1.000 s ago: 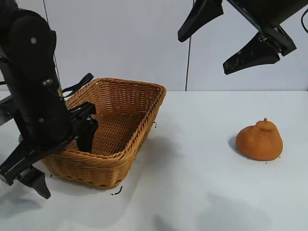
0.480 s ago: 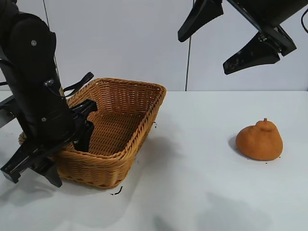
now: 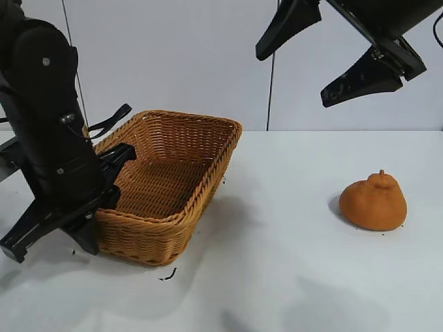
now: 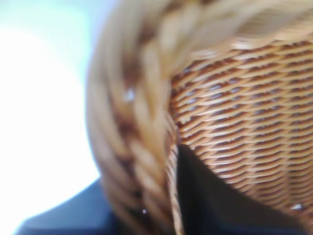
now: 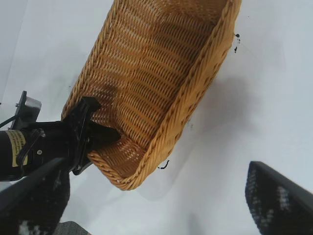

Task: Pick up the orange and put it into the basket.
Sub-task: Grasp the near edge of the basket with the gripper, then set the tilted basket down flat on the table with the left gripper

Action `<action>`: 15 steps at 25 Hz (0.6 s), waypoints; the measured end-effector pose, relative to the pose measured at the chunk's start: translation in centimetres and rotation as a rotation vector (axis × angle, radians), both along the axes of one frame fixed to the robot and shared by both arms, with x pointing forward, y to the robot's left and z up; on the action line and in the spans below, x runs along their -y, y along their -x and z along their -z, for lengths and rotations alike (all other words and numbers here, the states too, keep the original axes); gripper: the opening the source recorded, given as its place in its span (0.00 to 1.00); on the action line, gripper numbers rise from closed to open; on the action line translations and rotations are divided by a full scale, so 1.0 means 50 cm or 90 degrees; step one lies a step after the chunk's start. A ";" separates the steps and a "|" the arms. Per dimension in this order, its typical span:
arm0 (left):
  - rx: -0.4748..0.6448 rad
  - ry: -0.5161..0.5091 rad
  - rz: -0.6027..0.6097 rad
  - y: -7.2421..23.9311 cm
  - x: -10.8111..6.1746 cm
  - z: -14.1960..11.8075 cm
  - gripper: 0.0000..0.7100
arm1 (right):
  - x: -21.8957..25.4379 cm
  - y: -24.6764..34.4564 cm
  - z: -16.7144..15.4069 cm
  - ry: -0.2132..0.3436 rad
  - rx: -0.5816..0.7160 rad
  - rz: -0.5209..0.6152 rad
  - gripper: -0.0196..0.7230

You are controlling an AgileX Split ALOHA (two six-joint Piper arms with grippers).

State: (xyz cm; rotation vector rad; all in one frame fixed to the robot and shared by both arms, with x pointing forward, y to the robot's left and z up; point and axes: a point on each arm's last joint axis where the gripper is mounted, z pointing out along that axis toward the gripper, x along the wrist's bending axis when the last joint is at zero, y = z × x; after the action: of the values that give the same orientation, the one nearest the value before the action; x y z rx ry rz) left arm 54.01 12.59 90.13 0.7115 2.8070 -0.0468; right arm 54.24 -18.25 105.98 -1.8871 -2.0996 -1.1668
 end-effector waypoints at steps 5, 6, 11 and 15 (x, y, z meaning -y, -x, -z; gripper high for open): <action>-0.010 0.017 -0.013 0.002 0.003 0.000 0.13 | 0.000 0.000 0.000 0.000 0.000 0.000 0.96; -0.013 0.022 -0.018 0.003 0.004 0.000 0.13 | 0.000 0.000 0.000 0.000 0.000 0.000 0.96; 0.002 0.043 -0.039 -0.005 -0.004 -0.030 0.13 | 0.000 0.000 0.000 0.000 0.000 0.000 0.96; 0.040 0.043 -0.002 -0.037 -0.024 -0.067 0.13 | 0.000 0.000 0.000 0.000 0.000 0.000 0.96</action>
State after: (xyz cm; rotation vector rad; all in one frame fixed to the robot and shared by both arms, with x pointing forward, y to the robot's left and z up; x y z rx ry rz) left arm 55.86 13.79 93.49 0.6811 2.7326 -0.1168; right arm 54.24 -18.25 105.98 -1.8871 -2.0996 -1.1668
